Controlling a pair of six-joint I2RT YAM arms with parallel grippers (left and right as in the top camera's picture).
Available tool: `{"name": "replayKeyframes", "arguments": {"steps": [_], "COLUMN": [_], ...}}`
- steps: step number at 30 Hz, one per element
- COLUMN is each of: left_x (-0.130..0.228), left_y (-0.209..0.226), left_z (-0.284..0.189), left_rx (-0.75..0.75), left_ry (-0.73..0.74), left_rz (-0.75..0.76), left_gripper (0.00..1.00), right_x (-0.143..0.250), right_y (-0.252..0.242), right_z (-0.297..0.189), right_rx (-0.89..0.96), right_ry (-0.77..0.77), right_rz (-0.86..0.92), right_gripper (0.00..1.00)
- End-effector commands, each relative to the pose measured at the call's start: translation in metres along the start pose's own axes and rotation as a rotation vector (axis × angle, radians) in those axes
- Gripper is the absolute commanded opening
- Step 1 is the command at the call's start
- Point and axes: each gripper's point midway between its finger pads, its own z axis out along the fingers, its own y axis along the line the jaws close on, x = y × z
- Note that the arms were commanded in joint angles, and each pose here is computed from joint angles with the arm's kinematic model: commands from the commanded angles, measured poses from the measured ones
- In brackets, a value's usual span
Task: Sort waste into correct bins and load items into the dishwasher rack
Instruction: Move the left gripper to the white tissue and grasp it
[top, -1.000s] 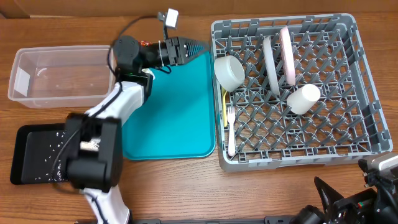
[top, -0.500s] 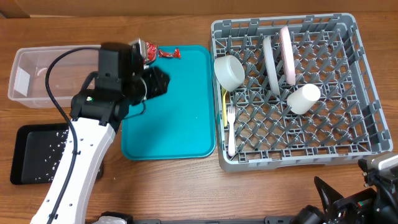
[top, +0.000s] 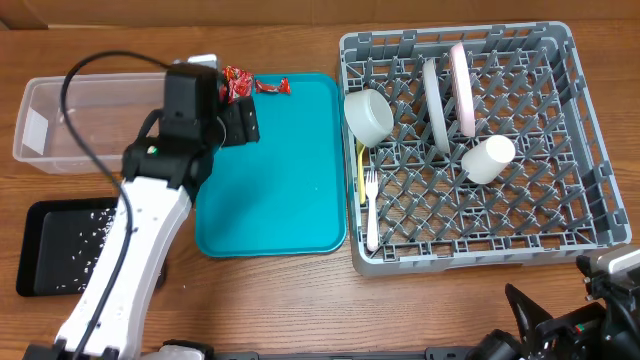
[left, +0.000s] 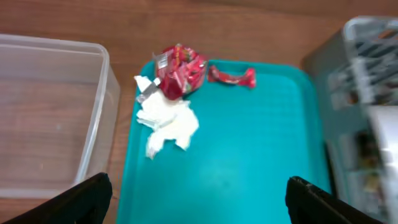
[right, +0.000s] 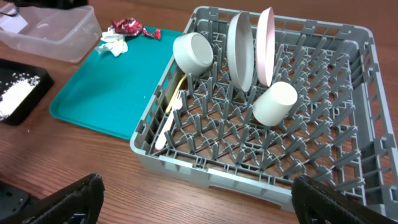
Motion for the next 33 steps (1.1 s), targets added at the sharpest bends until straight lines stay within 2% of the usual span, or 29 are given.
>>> {"name": "replayKeyframes", "arguments": {"steps": [1, 4, 8, 12, 19, 21, 22, 24, 28, 31, 33], "left_x": [0.021, 0.038, 0.051, 0.060, 0.094, 0.097, 0.095, 0.092, 0.095, 0.092, 0.083], "left_y": [0.010, 0.004, 0.006, 0.014, 0.025, 0.027, 0.027, 0.026, 0.025, 0.024, 0.011], "left_z": [0.056, 0.106, 0.139, 0.158, 0.190, 0.193, 0.193, 0.195, 0.190, 0.174, 0.153], "left_rx": [-0.092, -0.079, -0.092, -0.145, -0.194, -0.205, -0.205, -0.202, -0.207, -0.203, -0.133], "left_ry": [0.108, 0.161, 0.180, 0.192, 0.272, 0.276, 0.268, 0.252, 0.270, 0.304, 0.327], "left_rz": [0.164, 0.228, 0.231, 0.237, 0.259, 0.261, 0.252, 0.249, 0.209, 0.178, 0.151], "left_gripper": [0.96, 1.00, 1.00, 0.92, 0.89, 0.84, 0.79, 0.57, 0.04, 0.04, 0.04], "right_x": [-0.002, -0.002, -0.002, -0.002, -0.002, -0.002, -0.002, -0.002, -0.002, -0.002, -0.002], "right_y": [-0.001, -0.001, -0.001, -0.001, -0.001, -0.001, -0.001, -0.001, -0.001, -0.001, -0.001], "right_z": [0.000, 0.000, 0.000, 0.000, 0.000, 0.000, 0.000, 0.000, 0.000, 0.000, 0.000], "right_rx": [0.005, 0.005, 0.005, 0.005, 0.005, 0.005, 0.005, 0.005, 0.005, 0.005, 0.005], "right_ry": [-0.008, -0.008, -0.008, -0.008, -0.008, -0.008, -0.008, -0.008, -0.008, -0.008, -0.008], "right_rz": [0.003, 0.003, 0.003, 0.003, 0.003, 0.003, 0.003, 0.003, 0.003, 0.003, 0.003], "right_gripper": [1.00, 1.00, 1.00, 1.00, 1.00, 1.00, 1.00, 1.00, 1.00, 1.00, 1.00]}}
